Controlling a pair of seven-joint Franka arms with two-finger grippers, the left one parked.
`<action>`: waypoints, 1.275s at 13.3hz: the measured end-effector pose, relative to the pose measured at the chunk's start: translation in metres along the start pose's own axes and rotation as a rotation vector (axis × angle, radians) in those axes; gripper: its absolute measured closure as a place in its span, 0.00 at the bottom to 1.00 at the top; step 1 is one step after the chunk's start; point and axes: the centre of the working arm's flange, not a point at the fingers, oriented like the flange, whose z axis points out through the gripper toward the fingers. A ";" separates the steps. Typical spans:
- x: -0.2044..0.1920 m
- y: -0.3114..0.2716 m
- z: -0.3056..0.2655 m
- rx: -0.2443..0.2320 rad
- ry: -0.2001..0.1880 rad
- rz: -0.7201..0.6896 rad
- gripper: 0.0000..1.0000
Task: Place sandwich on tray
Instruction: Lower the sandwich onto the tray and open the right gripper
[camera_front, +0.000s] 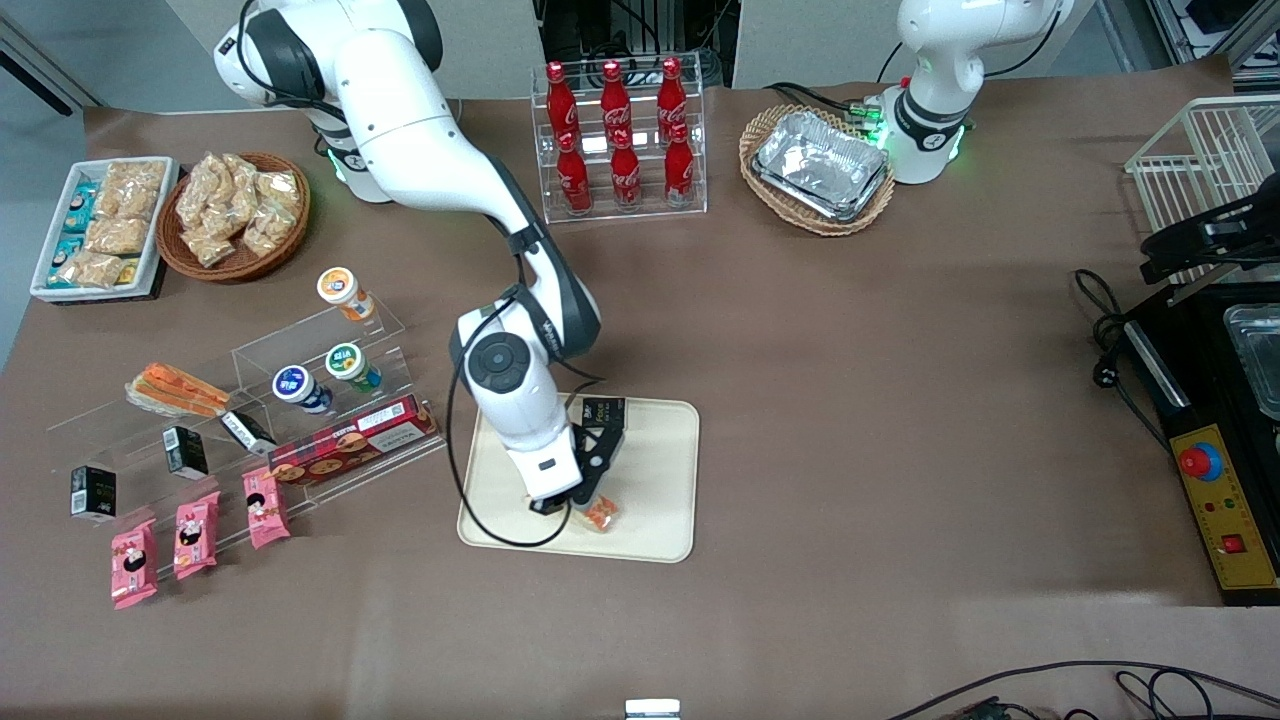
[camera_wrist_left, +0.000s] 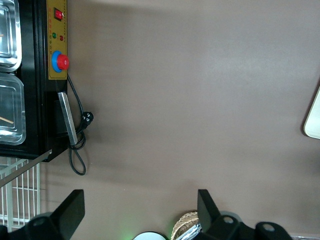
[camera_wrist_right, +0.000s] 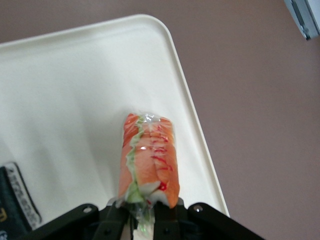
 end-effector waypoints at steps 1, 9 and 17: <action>0.003 -0.002 0.000 0.001 0.005 -0.004 0.85; -0.001 0.006 0.008 -0.019 0.014 0.005 0.39; 0.012 0.019 -0.026 -0.024 0.090 0.053 0.00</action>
